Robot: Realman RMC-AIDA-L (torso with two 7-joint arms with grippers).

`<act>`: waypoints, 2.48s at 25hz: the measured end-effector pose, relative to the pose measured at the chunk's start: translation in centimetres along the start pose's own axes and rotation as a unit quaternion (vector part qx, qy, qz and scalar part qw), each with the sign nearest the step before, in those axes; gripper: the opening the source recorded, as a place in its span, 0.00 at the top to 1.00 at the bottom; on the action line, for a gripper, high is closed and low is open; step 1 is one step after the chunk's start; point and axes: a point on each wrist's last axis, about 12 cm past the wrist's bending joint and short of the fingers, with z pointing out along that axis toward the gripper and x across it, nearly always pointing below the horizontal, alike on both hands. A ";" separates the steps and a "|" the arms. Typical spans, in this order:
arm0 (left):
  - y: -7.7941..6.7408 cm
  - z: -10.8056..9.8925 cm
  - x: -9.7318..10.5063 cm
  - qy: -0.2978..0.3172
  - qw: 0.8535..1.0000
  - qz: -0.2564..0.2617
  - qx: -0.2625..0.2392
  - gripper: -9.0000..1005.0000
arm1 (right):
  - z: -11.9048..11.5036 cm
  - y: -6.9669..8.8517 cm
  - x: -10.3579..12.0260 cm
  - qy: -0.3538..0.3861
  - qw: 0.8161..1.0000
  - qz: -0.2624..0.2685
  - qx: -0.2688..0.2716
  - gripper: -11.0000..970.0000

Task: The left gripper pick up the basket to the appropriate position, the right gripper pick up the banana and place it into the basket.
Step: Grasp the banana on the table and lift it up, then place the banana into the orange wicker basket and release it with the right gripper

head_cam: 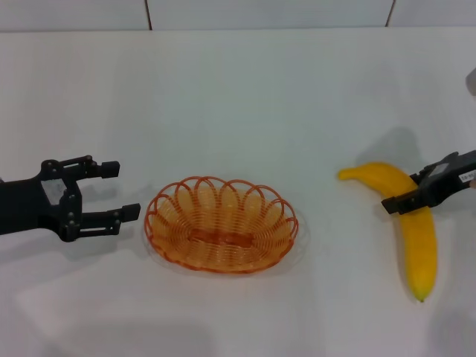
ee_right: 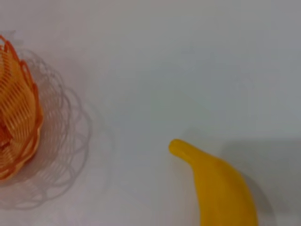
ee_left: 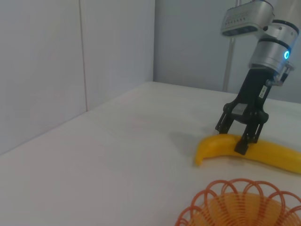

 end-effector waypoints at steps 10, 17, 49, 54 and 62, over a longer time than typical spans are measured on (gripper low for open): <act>0.0 0.0 0.0 0.000 1.000 0.000 0.000 0.18 | -0.1 0.0 -0.1 -0.003 1.000 -0.001 0.000 0.41; 0.0 -0.1 0.0 0.001 1.000 0.000 -0.001 0.18 | -0.1 0.0 -0.1 0.000 1.000 -0.004 0.001 0.42; -1.2 -2.0 0.7 0.024 0.999 -0.008 0.037 0.18 | -4.3 10.3 -8.3 -0.181 0.908 -0.307 -0.220 0.40; -1.2 -1.7 0.6 0.025 0.999 -0.007 0.040 0.18 | 0.0 11.8 -10.3 -0.148 0.915 -0.308 -0.217 0.39; -1.2 -1.3 0.9 0.064 0.996 -0.021 0.060 0.18 | 3.8 12.7 -11.9 -0.113 0.933 -0.290 -0.179 0.38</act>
